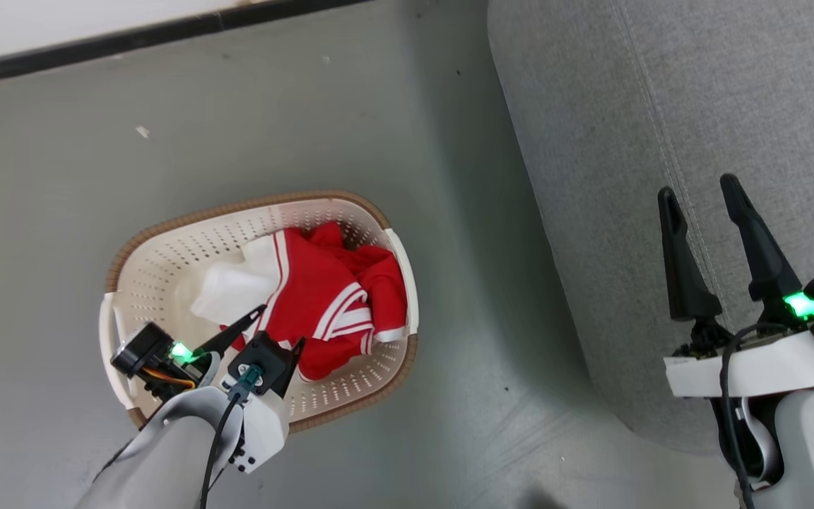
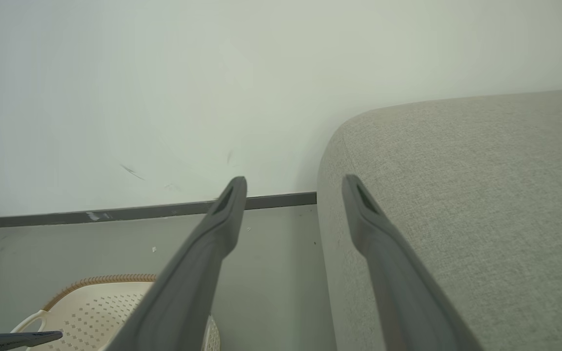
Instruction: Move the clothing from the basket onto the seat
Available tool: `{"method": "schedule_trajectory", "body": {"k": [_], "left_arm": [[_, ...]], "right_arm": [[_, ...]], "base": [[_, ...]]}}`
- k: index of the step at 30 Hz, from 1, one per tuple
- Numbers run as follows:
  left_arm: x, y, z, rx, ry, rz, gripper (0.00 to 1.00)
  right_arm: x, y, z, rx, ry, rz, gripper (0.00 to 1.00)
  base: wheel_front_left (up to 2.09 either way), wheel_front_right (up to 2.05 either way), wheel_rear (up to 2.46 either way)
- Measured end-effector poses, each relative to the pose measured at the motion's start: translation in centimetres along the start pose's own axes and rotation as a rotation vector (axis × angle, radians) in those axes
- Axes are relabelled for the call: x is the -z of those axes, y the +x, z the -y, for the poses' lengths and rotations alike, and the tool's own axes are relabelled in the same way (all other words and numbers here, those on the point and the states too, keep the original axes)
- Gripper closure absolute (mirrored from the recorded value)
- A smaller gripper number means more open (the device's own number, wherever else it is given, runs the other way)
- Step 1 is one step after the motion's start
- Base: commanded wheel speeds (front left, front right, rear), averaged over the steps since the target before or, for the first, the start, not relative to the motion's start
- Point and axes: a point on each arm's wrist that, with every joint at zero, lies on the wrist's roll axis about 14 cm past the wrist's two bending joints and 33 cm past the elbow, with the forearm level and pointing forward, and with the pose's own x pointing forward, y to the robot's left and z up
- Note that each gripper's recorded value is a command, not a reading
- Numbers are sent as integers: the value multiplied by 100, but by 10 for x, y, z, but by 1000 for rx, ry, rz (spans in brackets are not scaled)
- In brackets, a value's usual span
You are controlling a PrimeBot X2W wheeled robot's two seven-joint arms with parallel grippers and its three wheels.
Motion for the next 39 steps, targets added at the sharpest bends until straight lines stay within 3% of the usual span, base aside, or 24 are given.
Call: {"method": "schedule_trajectory", "body": {"k": [20,35,36,37,38,39], "left_arm": [[62,44,11,101,65,-141,0],[87,78,-1,81,60,-199,0],[87,80,-1,78,58,-196,17],[87,82,-1,79,55,-194,43],[87,84,0,81,53,-192,54],[87,86,0,83,51,-189,54]], "right_arm": [[24,25,12,27,2,-33,0],[42,40,16,27,-6,-63,0],[43,41,16,27,-5,-63,0],[44,42,17,28,-4,-65,0],[46,42,17,29,-6,-68,0],[47,44,17,28,-8,-68,0]], "base": [[0,0,0],[0,0,0],[0,0,0],[0,0,0],[0,0,0],[0,0,0]]}}
